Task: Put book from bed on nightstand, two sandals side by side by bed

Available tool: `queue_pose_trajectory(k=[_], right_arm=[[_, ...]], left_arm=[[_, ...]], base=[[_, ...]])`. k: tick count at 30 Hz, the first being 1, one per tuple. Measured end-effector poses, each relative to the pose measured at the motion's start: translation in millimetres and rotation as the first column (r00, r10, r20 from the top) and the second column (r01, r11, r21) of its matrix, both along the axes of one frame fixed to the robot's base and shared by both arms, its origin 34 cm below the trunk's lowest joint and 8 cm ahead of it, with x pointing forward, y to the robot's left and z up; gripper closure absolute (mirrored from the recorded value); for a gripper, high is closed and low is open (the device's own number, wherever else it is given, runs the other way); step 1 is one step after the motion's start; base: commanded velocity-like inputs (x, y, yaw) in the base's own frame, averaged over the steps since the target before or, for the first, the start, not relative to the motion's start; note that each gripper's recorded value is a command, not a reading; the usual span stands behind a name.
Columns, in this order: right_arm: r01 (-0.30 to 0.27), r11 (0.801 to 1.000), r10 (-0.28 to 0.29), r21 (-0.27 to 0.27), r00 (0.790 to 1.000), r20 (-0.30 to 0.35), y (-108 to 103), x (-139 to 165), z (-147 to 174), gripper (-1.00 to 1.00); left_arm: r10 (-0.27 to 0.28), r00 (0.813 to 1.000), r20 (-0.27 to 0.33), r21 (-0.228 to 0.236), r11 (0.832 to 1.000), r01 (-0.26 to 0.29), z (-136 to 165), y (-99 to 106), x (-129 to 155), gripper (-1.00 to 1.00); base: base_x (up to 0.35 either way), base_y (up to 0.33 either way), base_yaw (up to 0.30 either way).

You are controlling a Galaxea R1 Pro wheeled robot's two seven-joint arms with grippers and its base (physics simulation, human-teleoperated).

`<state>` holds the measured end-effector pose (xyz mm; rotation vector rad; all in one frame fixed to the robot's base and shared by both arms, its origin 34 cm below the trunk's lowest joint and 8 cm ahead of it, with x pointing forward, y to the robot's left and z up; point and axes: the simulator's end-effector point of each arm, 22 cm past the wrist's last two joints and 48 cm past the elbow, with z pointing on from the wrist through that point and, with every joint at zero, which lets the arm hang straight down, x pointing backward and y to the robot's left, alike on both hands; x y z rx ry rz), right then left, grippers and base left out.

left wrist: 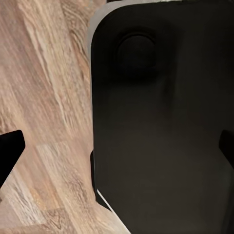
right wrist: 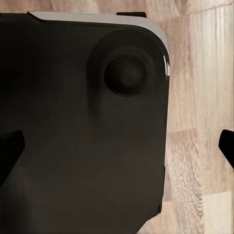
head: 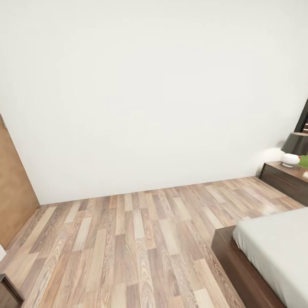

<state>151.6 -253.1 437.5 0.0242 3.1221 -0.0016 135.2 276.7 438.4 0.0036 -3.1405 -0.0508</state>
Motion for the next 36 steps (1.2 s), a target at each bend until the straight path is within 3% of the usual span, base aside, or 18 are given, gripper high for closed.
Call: queue_pose_trajectory(k=[9,36], right_arm=[[-0.014,1.0,0.014,-0.002,0.998,0.057,-0.6,12.4,0.5,-1.0],[-0.014,1.0,0.014,-0.001,0.998,0.067,0.0,14.7,0.7,-1.0]], left_arm=[[0.001,1.0,0.014,0.001,1.0,-0.001,0.0,0.6,6.3,-1.0],[0.004,0.999,0.038,-0.008,1.0,-0.004,0.0,-3.2,15.9,-1.0]], base=[[0.229,0.174,-0.063],[0.009,0.01,-0.267]])
